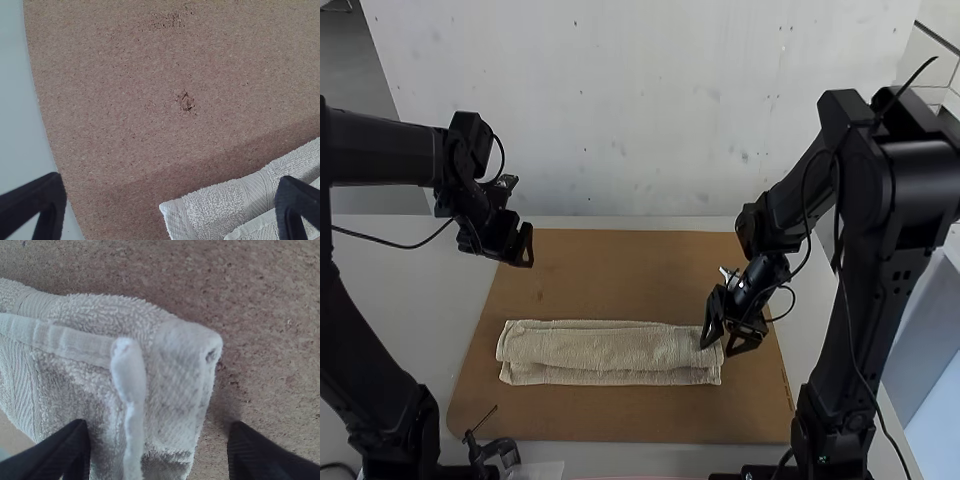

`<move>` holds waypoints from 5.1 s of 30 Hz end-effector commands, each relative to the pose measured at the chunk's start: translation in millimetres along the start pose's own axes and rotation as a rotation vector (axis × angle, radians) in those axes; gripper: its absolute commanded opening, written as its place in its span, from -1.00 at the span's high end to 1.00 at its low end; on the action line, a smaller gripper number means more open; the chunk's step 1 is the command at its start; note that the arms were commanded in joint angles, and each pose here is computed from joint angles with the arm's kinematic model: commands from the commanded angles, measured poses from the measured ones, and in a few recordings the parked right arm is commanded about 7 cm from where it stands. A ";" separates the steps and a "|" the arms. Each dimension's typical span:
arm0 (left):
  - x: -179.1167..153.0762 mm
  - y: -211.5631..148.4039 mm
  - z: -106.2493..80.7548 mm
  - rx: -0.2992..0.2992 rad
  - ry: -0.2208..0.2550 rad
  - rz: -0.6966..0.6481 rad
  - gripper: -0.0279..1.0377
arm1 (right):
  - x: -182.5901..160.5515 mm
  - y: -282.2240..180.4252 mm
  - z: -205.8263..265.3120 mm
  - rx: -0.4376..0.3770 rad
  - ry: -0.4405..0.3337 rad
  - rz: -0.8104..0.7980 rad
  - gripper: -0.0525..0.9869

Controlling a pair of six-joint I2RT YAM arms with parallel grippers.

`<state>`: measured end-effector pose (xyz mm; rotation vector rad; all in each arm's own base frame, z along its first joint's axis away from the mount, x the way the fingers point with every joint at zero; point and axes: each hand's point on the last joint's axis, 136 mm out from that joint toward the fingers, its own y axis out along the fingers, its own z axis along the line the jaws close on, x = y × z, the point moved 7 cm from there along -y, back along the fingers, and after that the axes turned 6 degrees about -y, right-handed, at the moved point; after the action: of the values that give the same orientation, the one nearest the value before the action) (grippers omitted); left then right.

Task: Fold the towel.

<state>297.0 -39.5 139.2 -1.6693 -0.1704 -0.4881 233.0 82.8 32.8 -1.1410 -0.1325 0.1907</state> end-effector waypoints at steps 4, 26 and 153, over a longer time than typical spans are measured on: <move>-0.2 -1.4 -0.5 -0.003 -0.006 -0.010 -0.79 | 3.2 7.4 6.1 0.032 -0.005 0.023 -0.16; -1.7 -8.0 6.7 0.006 -0.025 -0.031 -0.79 | 12.0 28.8 8.4 0.046 -0.027 0.050 0.38; -9.9 14.6 -8.3 -0.053 -0.010 -0.034 -0.78 | 79.1 -150.1 -115.1 -0.253 0.046 -0.449 0.85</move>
<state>297.7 -49.4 128.5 -1.6994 -0.1950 -0.5355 341.4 -73.5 103.3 -1.3353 -0.3373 -0.2391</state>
